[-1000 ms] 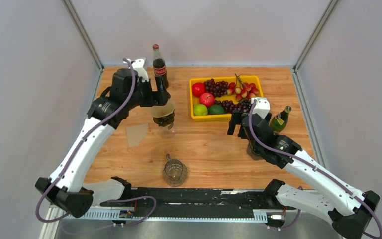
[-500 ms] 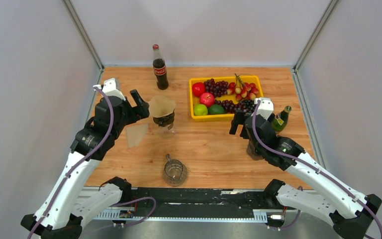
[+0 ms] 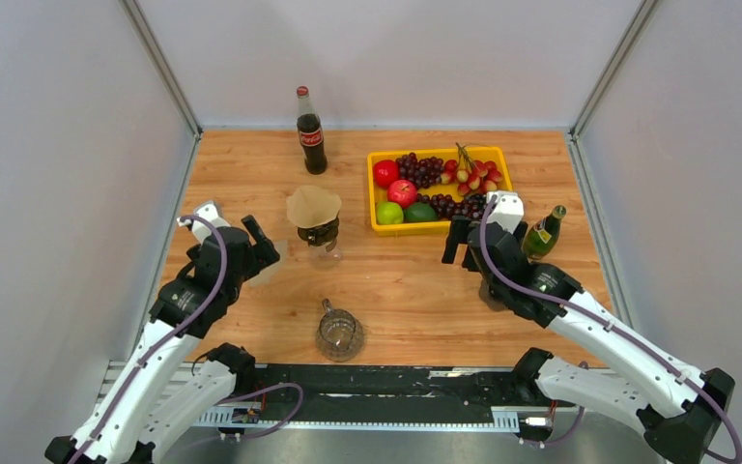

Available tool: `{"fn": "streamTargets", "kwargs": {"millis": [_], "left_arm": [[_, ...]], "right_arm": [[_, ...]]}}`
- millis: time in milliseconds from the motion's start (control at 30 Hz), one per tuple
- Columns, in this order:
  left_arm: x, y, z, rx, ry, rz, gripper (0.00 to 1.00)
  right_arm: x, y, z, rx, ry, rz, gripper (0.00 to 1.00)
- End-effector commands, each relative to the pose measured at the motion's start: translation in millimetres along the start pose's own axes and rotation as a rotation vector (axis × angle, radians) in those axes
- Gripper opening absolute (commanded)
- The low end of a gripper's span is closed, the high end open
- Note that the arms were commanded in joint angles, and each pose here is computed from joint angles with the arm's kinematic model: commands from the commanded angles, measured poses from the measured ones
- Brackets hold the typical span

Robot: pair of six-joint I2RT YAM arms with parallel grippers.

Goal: Place the coffee filter in the dripper

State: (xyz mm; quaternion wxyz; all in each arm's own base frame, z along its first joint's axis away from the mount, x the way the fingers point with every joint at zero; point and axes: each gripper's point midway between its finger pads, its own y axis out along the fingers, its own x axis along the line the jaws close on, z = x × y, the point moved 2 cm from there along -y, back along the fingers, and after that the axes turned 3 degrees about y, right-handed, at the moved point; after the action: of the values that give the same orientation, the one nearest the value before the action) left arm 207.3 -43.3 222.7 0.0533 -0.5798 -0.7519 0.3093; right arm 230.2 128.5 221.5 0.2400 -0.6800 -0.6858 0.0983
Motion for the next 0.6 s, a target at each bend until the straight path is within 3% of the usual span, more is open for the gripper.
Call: {"fn": "streamTargets", "kwargs": {"millis": [0,233,567], "left_arm": [[5,7,15,0.015,-0.051,-0.015,1.00],[2,29,53,0.087,-0.075,0.011,1.00],[14,41,70,0.067,-0.105,-0.009,1.00]], "right_arm": [[1,5,8,0.017,0.050,-0.003,1.00],[-35,14,34,0.140,0.147,0.136,1.00],[-117,22,52,0.240,0.337,0.397,1.00]]}}
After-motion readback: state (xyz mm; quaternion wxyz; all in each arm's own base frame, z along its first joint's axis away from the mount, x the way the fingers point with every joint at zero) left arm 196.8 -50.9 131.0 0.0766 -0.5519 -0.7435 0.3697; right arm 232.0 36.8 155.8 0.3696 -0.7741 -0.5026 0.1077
